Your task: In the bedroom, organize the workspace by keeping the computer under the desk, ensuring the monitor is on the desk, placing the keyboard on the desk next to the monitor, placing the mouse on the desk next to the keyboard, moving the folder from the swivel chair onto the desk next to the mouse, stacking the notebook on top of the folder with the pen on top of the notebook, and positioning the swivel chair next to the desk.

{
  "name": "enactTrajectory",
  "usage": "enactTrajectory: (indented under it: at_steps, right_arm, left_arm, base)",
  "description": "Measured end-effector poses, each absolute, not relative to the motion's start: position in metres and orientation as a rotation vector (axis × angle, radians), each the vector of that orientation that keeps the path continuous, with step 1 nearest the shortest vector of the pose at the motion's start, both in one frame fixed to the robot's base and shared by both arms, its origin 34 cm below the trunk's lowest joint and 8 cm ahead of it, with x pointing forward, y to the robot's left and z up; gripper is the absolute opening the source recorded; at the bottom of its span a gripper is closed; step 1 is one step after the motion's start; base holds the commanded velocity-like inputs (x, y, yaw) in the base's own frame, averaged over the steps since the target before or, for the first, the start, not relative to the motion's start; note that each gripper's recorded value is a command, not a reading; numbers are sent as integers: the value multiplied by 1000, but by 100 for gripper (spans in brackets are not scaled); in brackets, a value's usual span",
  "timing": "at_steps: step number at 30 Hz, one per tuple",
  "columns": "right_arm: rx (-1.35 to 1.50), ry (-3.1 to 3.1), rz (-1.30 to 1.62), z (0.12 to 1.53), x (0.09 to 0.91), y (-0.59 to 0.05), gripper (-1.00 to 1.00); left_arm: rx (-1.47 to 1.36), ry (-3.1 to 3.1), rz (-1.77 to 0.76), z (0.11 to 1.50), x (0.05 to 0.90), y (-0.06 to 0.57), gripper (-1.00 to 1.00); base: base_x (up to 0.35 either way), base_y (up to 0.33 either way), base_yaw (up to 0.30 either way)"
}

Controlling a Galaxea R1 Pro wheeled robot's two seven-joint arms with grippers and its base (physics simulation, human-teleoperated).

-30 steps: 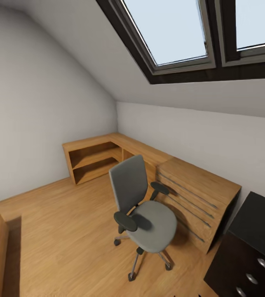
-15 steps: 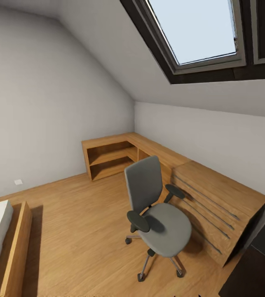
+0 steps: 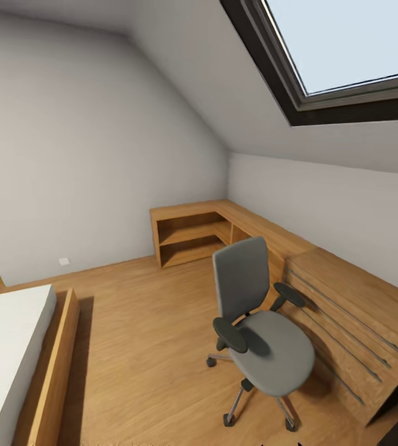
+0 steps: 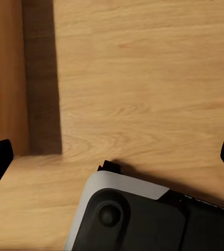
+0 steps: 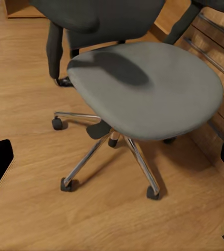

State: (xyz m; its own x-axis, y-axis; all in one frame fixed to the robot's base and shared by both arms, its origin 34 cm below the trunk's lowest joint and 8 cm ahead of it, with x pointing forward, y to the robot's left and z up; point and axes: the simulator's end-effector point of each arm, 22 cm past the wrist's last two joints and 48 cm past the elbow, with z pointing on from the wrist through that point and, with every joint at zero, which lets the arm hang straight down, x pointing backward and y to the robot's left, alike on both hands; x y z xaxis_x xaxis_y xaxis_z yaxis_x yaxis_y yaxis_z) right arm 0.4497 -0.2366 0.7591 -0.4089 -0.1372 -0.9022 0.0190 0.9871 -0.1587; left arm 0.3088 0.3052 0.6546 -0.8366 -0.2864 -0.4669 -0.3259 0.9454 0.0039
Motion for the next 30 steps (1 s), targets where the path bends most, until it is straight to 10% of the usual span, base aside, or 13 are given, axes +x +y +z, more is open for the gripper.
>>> enactTrajectory:
  at_steps: [30]
  right_arm:
    - [-101,2028,-179,751,445,-237,100]
  left_arm:
    - [-439,2624,95,654,309,295,100]
  base:
    - [118,28,284]
